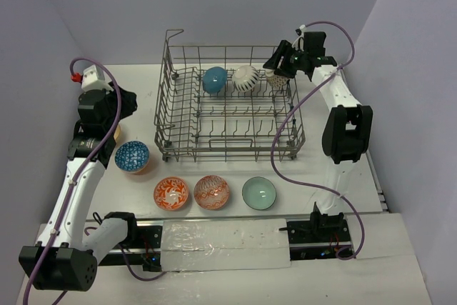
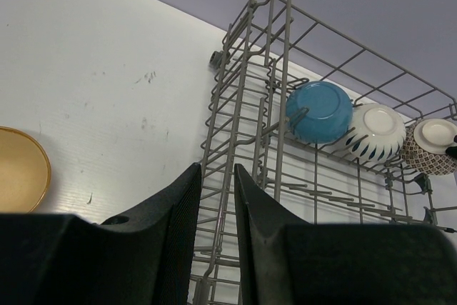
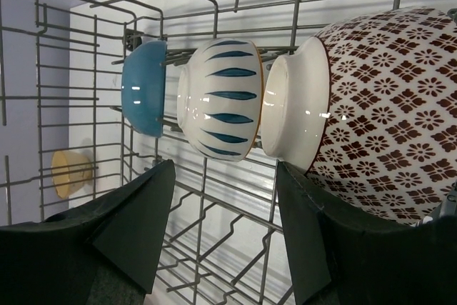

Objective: Load the bowls into the dish rack
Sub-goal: Turn the bowl upside down over the dish rack.

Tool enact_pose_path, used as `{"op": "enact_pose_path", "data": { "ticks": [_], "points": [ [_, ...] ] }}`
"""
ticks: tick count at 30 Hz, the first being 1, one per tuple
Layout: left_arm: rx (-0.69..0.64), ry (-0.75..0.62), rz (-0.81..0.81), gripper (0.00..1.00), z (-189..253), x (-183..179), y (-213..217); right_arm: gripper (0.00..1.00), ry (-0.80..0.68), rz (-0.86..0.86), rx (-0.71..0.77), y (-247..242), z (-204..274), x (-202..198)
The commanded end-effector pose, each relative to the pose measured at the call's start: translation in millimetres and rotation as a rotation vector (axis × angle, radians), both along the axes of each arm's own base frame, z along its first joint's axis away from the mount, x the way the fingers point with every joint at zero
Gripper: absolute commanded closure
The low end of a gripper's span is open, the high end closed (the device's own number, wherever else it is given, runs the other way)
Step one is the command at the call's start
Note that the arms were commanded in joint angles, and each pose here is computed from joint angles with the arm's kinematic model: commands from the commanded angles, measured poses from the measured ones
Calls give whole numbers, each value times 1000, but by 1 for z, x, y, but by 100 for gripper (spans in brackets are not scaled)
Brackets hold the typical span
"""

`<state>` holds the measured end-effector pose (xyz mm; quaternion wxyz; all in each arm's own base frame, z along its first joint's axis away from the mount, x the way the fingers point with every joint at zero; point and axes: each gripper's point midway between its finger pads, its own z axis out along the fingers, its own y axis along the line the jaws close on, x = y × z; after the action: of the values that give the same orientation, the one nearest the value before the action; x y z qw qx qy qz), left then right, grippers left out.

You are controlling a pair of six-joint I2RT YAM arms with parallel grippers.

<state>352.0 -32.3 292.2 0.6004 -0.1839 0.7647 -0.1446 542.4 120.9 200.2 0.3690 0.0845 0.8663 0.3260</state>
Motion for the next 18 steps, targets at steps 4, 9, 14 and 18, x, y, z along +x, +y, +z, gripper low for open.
{"op": "enact_pose_path", "data": {
  "ticks": [4, 9, 14, 18],
  "points": [
    [0, -37, -23, 69, 18, 1, -4, 33, -46, 4, -41, -5, 4, 8],
    [-1, -40, -25, 69, 19, 1, -5, 33, -104, 47, -34, -1, 25, 0],
    [-2, -36, -34, 69, 18, 1, -6, 33, -155, 73, -19, 2, 43, -7],
    [-5, -34, -38, 69, 16, 2, -7, 33, -194, 68, -17, 0, 61, -9]
  ]
}}
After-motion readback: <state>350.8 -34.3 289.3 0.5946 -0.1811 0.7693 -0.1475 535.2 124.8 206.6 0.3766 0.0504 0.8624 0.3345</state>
